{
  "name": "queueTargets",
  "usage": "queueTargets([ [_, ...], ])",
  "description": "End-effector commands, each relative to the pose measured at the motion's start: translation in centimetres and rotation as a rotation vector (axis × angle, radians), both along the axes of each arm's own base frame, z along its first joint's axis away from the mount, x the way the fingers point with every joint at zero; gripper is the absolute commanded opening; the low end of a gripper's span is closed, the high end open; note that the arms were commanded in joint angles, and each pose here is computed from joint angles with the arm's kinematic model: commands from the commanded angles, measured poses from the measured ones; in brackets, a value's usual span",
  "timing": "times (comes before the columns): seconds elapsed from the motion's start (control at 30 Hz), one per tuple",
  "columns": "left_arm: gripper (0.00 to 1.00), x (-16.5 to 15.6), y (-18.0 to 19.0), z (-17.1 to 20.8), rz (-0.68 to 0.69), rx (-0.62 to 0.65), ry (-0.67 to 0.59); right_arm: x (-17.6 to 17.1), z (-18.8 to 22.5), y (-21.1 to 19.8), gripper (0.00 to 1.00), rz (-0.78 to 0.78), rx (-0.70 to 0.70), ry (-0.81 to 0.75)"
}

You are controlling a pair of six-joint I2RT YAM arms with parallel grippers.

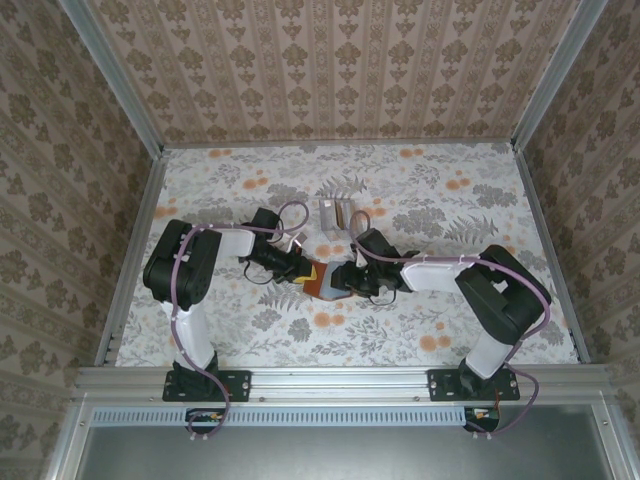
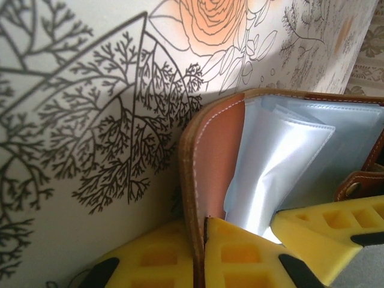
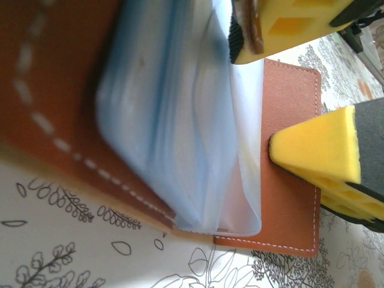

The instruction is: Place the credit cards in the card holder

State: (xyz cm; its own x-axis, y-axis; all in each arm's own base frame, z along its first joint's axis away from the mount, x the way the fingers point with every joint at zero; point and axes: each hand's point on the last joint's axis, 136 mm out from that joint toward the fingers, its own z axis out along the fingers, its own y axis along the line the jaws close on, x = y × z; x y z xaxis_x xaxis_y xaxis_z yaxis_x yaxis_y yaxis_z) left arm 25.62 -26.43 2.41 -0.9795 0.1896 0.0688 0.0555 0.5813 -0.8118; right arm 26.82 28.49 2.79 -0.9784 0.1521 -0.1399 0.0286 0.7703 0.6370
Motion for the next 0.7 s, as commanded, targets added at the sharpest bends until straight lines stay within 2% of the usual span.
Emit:
queueTargets([
  [0.0, 0.12, -0.6, 0.2, -0.7, -0.006, 0.010, 0.034, -0.1, 0.1, 0.7, 0.52, 0.043, -0.001, 0.003],
  [0.2, 0.16, -0.6, 0.1, -0.6, -0.014, 0.004, 0.029, 0.2, -0.1, 1.1, 0.54, 0.053, -0.012, 0.013],
  [0.4, 0.35, -0.3, 0.1, 0.6, -0.013, -0.029, 0.011, 0.3, -0.3, 1.5, 0.59, 0.065, -0.019, 0.025],
  [0.67, 0.48, -0.1, 0.1, 1.2, -0.012, -0.053, 0.005, 0.5, -0.5, 2.0, 0.65, 0.084, -0.033, 0.031],
])
